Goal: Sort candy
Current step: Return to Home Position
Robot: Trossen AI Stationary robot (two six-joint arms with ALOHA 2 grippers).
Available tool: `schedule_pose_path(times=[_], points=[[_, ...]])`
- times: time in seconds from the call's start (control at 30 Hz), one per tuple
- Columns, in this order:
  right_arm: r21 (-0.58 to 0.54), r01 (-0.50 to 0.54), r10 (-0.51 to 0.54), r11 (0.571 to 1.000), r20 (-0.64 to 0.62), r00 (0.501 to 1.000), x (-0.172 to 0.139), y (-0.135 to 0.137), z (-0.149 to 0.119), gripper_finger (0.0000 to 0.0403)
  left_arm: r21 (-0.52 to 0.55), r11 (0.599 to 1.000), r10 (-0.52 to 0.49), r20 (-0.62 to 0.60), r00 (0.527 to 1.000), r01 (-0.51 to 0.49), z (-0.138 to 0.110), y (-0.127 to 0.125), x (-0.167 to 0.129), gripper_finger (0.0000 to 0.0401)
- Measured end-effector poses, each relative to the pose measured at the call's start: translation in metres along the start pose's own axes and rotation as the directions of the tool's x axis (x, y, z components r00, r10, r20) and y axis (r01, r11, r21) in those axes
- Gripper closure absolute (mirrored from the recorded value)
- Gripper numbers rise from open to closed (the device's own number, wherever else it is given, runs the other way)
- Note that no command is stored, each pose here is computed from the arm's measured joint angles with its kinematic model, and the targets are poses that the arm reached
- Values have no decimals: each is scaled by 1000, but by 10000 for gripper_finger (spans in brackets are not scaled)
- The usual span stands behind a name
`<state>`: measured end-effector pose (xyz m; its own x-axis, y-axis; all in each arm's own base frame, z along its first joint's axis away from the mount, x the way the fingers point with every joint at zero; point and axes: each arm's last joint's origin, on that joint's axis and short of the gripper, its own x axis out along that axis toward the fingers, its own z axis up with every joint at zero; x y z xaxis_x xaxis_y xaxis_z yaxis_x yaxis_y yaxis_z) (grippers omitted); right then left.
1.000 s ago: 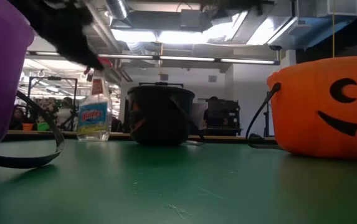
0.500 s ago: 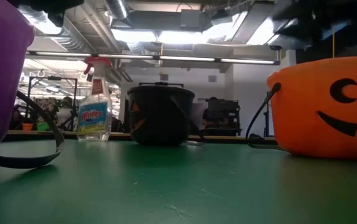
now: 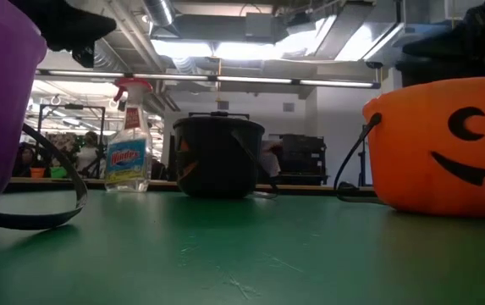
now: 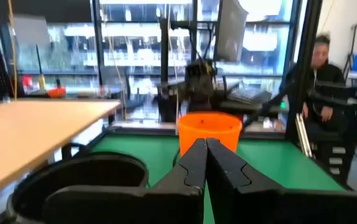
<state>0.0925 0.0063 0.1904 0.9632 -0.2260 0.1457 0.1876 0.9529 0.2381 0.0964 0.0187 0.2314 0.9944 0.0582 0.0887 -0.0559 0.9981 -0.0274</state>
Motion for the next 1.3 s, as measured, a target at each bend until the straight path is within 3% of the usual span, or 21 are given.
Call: schedule_pose_path(times=[0.23,0.33,0.5,0.8,1.3], points=[[-180,-141,131,974,-66,989,0,1,-15,388,-46,999,-15,48,999,17,-36,1,-3,401],[-215,-182,168,960,-81,983,-1,2,-16,385,-75,997,-9,52,999,13,-51,2,-3,401],[-233,-231,218,945,-82,972,-1,4,-15,399,-42,999,20,43,999,-18,-52,2,-4,401],[-249,-184,158,951,-121,980,-1,2,-20,391,-22,992,124,43,991,-124,-53,5,-4,401],[-250,-184,157,951,-126,980,-1,1,-20,391,-22,992,126,44,991,-125,-53,5,-4,401]])
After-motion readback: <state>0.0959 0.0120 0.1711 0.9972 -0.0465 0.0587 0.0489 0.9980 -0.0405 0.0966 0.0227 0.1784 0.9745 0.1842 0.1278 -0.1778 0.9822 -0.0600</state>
